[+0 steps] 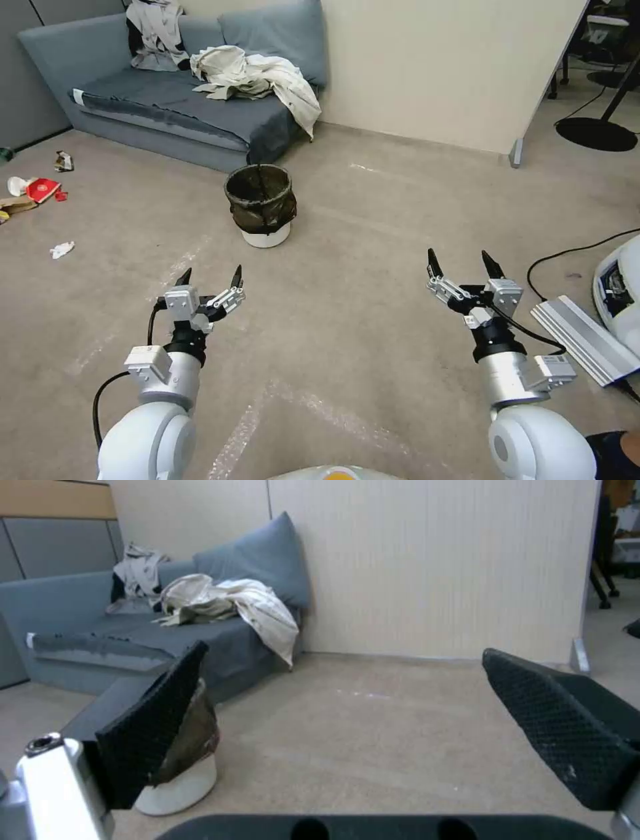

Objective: Pick up the trash can from the floor.

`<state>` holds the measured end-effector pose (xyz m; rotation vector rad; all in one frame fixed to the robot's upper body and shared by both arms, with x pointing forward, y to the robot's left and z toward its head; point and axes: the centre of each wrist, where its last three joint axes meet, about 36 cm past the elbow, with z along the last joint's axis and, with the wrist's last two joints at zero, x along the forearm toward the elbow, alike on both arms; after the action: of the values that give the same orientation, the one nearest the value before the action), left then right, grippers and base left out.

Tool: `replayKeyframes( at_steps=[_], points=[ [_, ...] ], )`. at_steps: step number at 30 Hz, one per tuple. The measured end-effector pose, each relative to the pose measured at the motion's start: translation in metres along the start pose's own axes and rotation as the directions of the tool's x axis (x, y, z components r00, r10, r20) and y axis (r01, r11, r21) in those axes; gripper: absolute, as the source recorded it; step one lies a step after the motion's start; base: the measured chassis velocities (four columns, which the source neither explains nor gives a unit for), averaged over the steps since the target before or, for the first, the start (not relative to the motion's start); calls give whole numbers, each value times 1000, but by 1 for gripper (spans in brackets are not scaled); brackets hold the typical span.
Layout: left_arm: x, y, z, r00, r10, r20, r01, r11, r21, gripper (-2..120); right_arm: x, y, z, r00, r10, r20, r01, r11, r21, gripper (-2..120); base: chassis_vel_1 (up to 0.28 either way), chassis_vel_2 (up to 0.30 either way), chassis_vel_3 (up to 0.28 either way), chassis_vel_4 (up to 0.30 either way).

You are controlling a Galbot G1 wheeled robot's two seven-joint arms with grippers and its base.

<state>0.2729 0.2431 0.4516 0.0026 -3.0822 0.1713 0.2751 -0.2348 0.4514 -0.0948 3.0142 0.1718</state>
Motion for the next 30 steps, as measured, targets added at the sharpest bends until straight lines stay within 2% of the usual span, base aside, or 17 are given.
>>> replayKeyframes(
  at_steps=[30],
  points=[
    [9,-4,1,1000,-27,4,27,1000,11,100,-4,-4,10,999,-30,17,30,999,-13,100,0,0,0,0]
  ],
)
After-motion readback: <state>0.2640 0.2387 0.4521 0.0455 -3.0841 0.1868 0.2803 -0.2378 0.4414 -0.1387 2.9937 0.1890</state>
